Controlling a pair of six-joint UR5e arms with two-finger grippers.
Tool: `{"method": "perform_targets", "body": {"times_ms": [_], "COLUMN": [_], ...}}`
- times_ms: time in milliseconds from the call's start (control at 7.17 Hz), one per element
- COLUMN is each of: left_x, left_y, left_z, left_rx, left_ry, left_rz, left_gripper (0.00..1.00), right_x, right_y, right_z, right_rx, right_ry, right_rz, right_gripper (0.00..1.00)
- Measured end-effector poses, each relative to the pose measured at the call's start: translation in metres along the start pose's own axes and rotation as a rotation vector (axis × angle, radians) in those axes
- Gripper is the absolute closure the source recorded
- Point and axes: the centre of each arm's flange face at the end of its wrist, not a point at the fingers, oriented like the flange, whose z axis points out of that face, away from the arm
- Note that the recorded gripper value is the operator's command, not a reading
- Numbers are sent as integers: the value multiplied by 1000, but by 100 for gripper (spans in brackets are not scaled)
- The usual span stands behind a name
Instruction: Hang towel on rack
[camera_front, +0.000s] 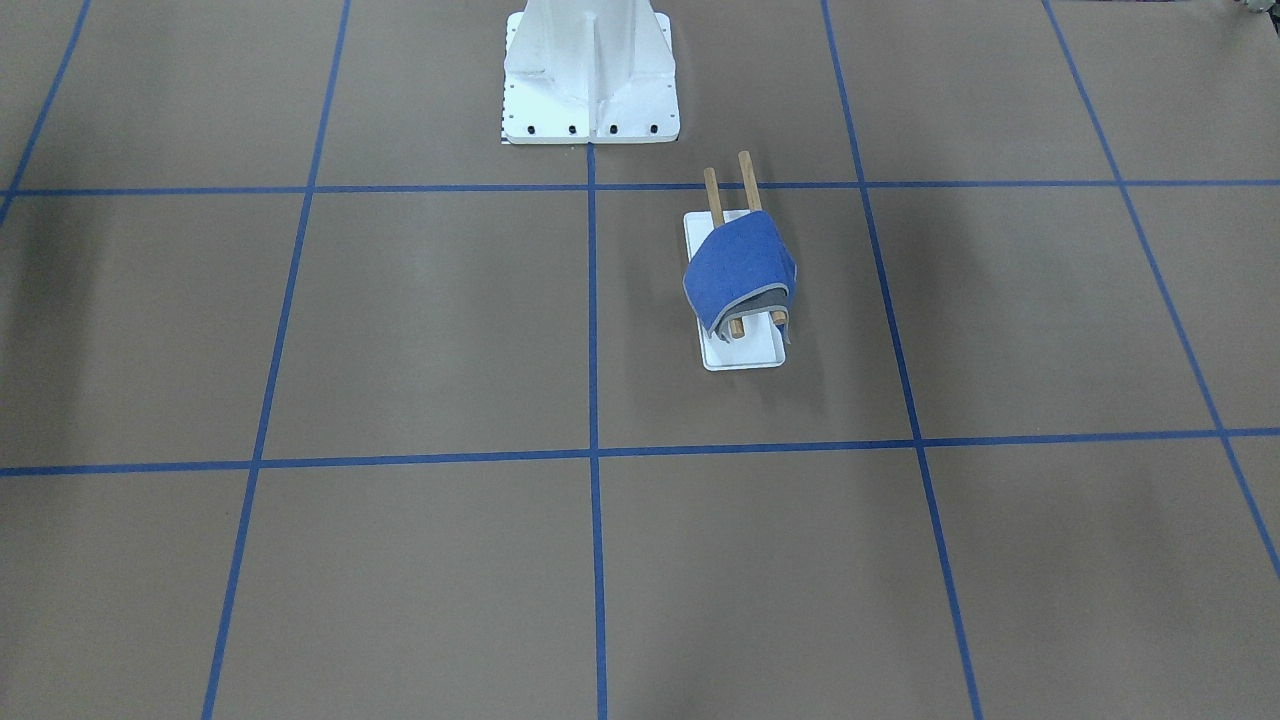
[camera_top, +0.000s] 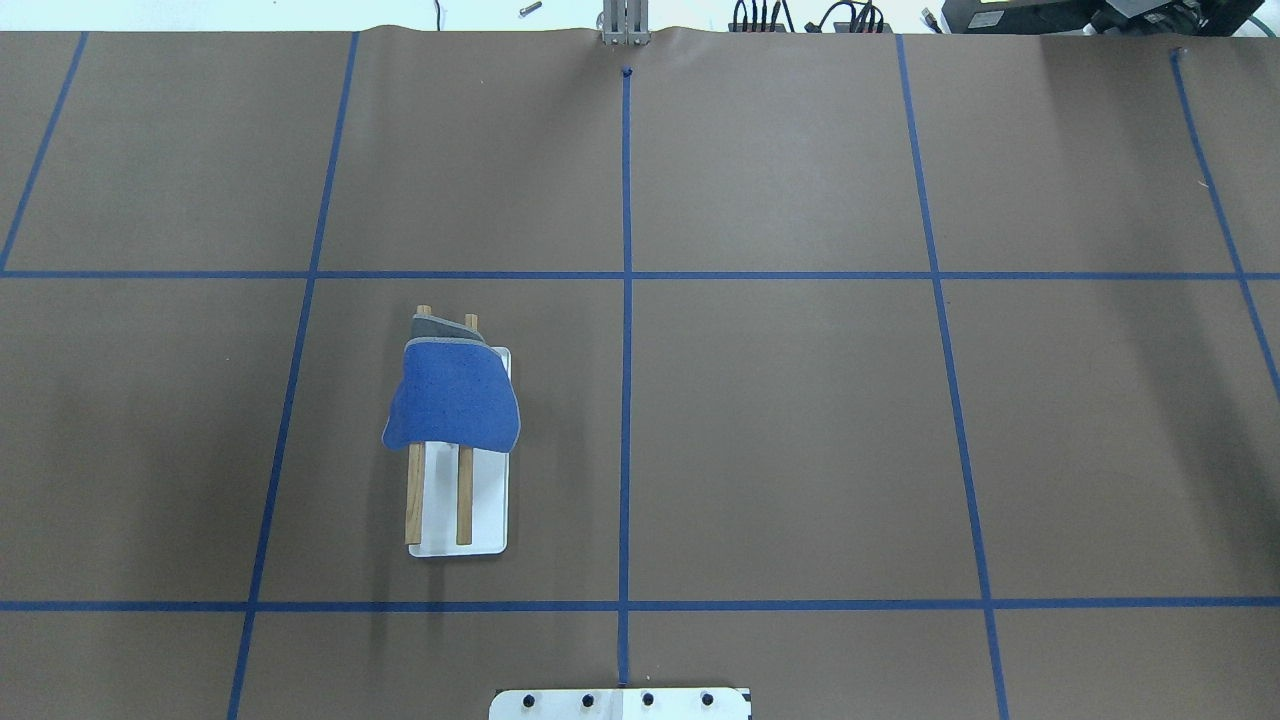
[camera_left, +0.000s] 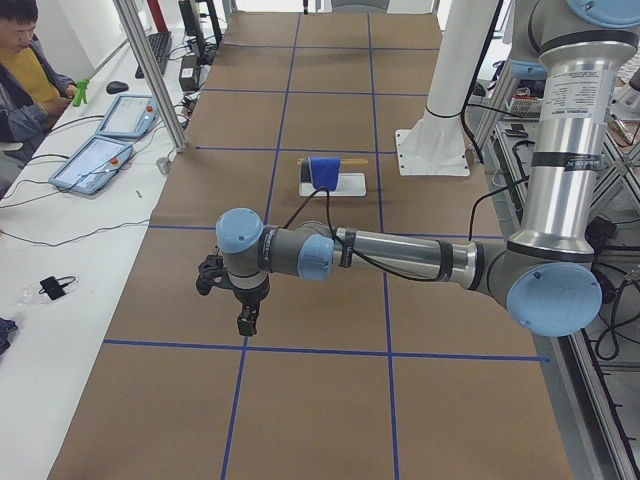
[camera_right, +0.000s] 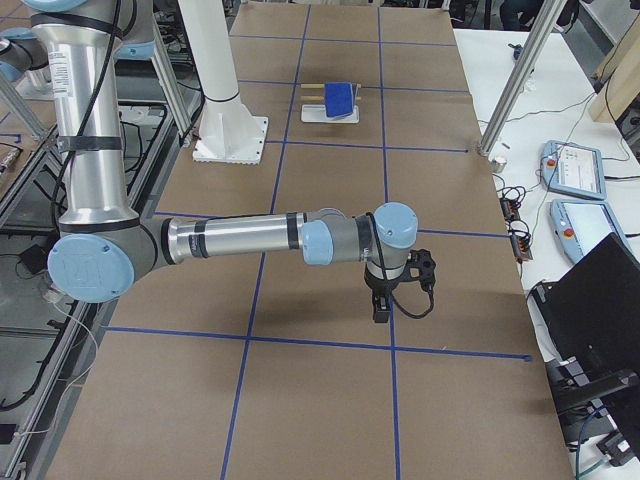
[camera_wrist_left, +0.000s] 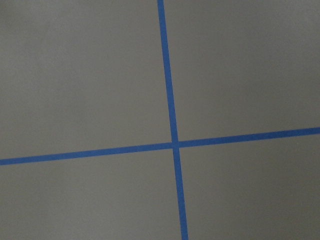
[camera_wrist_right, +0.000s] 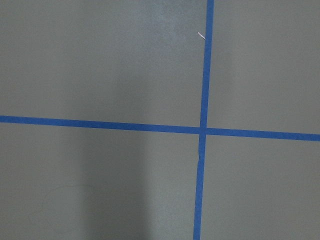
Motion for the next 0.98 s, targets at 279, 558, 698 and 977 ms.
{"method": "perform_targets", "body": {"times_ms": [279,558,698,977], "left_x": [0,11,14,19], "left_y": [12,12,10,7], "left_z": [3,-7,-9,-14], "left_rx": [-3,21,28,56], "left_ry": [18,22,23,26], "left_rz": [2,24,31,58], "left_gripper": [1,1,1,1], "right_x": [-13,-22,-24,-26], "right_y": [-12,-13,-15,-18], "right_z": [-5,-11,-14,-14], "right_rx": [-6,4,9,11], "right_ry": [0,-3,-3,-6], "right_rz": [-11,-25,-30,-33], "right_gripper": [0,0,0,0]}}
